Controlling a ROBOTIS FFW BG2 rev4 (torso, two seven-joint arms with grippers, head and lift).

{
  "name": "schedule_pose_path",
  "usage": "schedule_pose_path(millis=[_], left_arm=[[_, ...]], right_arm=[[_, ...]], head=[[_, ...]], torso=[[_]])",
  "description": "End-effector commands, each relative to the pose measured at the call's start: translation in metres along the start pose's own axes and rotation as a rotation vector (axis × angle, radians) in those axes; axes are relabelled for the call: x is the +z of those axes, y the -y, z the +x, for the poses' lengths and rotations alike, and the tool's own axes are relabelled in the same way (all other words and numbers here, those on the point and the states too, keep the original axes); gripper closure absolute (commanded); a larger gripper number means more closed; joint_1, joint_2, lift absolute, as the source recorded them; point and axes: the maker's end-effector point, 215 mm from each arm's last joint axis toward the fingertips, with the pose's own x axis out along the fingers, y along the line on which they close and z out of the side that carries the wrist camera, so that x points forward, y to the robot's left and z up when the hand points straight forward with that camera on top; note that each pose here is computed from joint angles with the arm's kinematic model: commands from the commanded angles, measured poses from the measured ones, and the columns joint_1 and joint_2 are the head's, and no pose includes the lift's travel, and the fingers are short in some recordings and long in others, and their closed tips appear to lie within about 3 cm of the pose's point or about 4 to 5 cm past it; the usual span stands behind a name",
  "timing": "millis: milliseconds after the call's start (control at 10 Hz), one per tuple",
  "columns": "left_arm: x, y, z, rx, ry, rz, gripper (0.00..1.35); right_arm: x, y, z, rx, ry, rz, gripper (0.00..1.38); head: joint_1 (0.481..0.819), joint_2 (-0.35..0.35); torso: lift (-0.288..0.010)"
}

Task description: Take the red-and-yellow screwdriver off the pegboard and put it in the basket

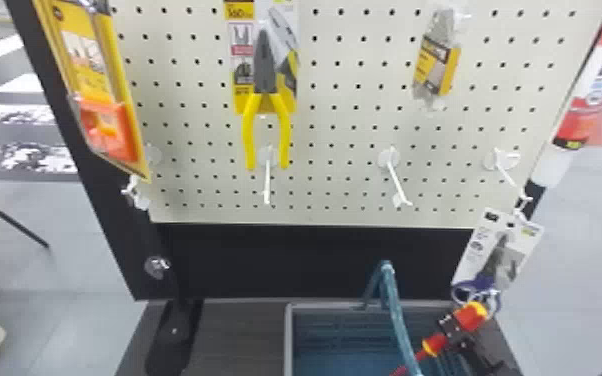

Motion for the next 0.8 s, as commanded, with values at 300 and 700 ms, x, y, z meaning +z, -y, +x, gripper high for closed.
schedule_pose_path(millis=[300,700], left_arm=[[0.0,0.0,0.0,-0.001,0.0,0.0,0.33],[0.0,0.0,0.0,-0.001,0.0,0.0,0.33]], right_arm=[[-0.017,-0.001,0.003,0.008,-0.041,0.045,1.13],[-0.027,-0.012,0.011,0.052,-0.085,0.048,1.13]], head=[[0.549,0.0],[0.549,0.0]], torso=[[-0.1],[-0.1]])
